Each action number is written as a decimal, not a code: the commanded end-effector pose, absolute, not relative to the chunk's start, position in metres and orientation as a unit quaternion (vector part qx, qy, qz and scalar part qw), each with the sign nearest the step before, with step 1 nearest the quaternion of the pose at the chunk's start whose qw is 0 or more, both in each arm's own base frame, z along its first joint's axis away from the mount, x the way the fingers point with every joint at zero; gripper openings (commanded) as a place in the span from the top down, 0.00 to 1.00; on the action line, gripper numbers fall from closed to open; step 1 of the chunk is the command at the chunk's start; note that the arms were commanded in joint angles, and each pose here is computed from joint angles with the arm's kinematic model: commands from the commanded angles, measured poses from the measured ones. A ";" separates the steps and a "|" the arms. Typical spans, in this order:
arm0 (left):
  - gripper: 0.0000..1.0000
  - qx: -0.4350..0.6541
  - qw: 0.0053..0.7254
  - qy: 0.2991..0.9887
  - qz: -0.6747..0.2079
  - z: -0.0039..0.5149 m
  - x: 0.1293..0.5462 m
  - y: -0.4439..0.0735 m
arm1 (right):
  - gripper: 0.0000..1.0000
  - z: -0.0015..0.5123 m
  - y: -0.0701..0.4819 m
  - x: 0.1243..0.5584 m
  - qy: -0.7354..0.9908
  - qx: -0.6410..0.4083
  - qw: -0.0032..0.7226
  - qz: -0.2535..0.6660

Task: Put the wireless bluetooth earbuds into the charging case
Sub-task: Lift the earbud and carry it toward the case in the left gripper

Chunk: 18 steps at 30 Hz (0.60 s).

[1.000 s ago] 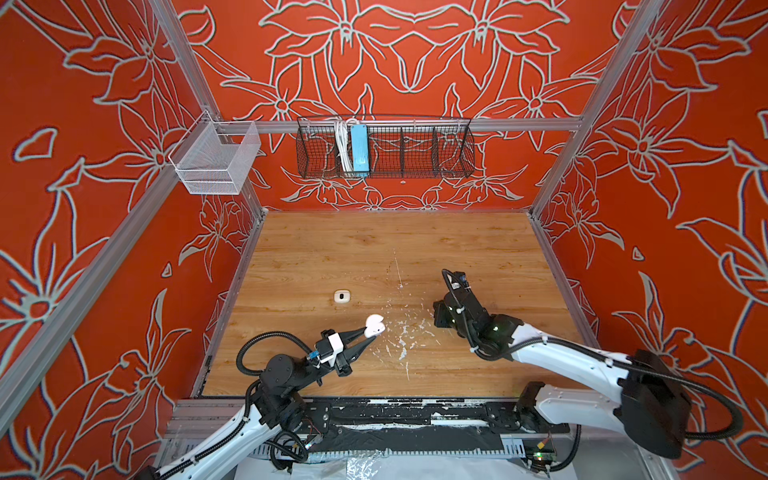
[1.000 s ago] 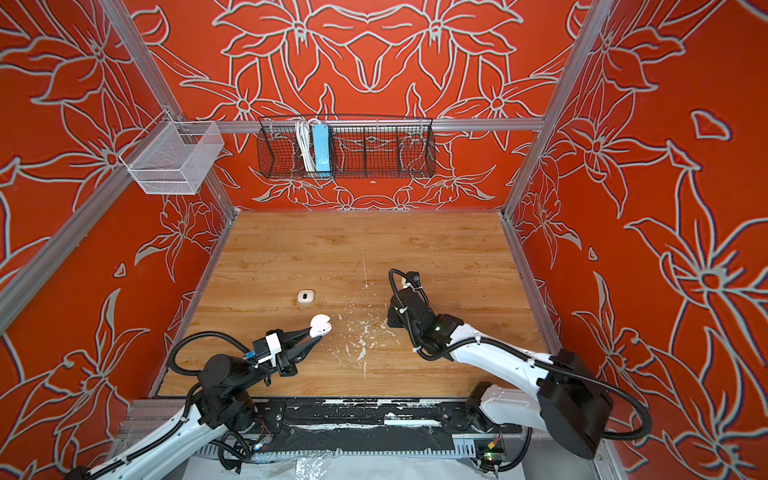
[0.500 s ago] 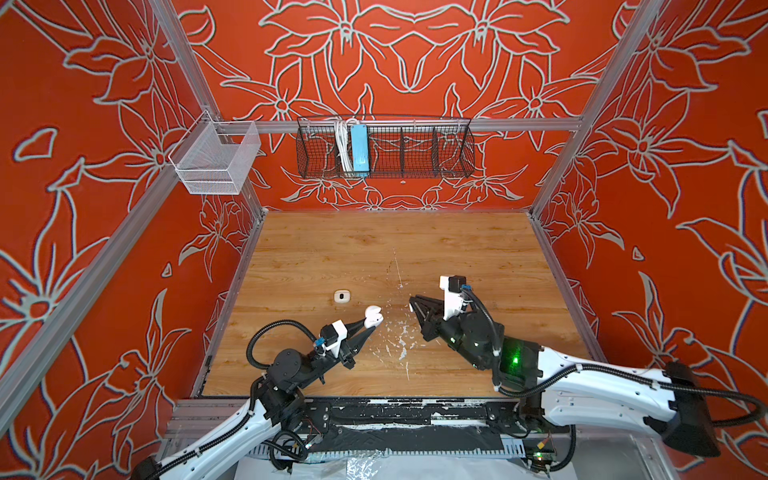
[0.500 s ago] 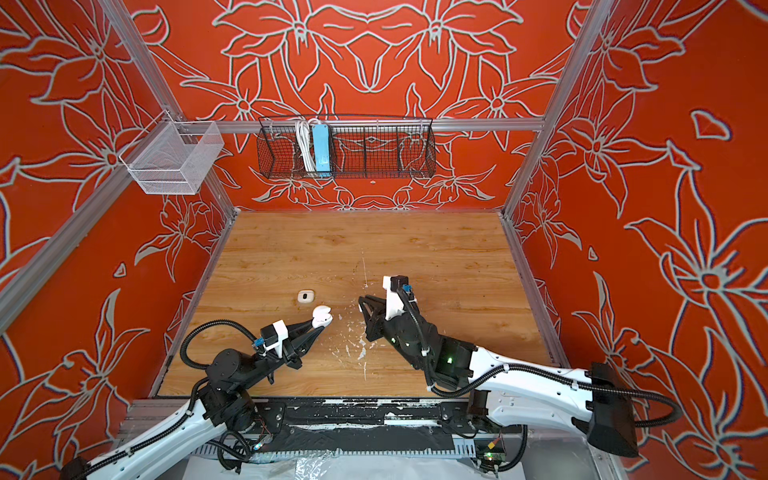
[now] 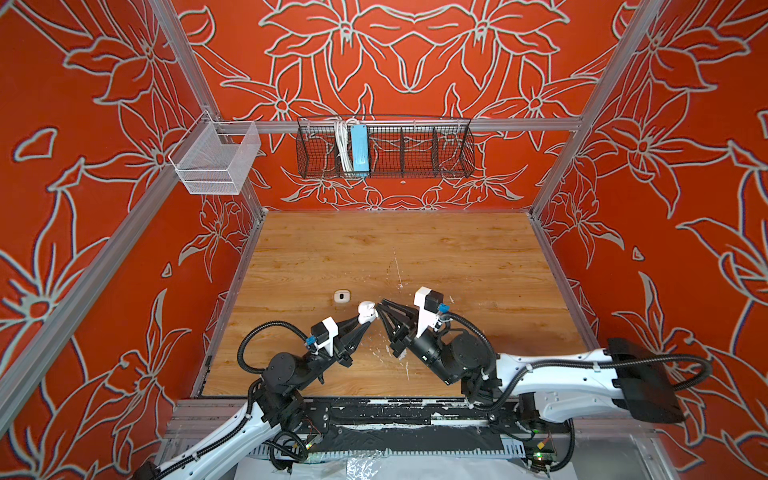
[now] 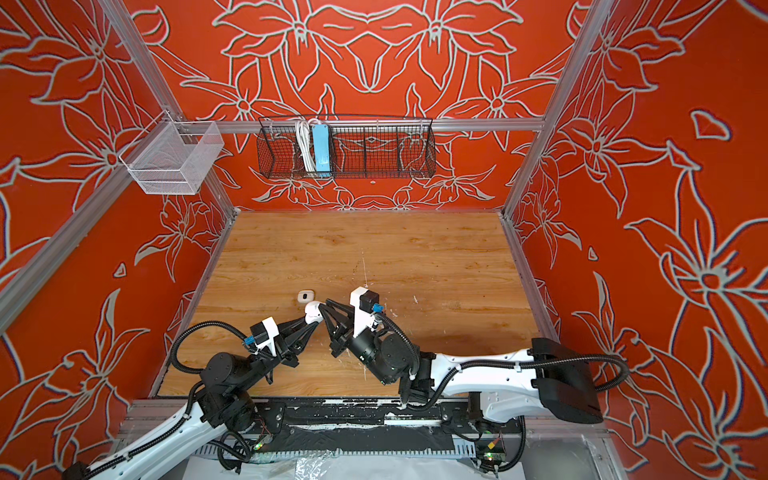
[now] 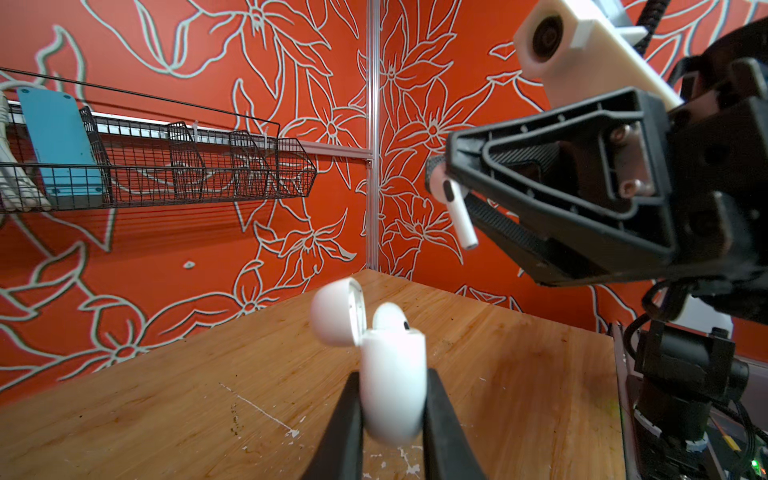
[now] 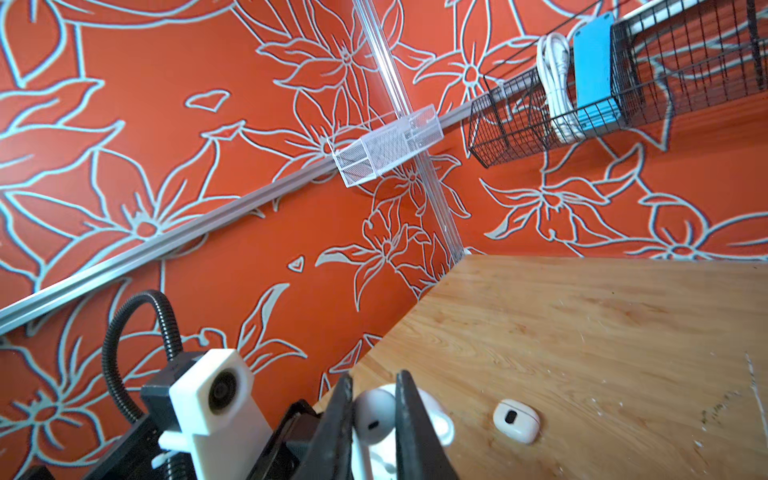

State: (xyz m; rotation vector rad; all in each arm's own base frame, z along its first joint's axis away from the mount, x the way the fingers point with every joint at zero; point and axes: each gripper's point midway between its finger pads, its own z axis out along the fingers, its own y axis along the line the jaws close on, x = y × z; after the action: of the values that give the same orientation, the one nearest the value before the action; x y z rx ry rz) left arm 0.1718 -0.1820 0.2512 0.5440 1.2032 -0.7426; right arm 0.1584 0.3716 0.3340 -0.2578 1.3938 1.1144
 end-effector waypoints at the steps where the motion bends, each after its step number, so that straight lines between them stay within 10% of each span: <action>1: 1.00 0.235 0.732 0.537 -0.347 0.259 0.170 -0.180 | 0.89 0.370 0.368 0.157 0.554 -0.077 0.650 0.514; 18: 1.00 0.214 0.746 0.524 -0.350 0.266 0.166 -0.170 | 0.90 0.339 0.388 0.169 0.561 -0.048 0.656 0.503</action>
State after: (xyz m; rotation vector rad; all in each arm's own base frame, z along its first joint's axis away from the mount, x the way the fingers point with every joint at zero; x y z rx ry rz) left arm 0.1669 -0.1712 0.2660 0.4818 1.1537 -0.7601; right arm 0.1687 0.3903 0.3209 -0.1775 1.3193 1.1047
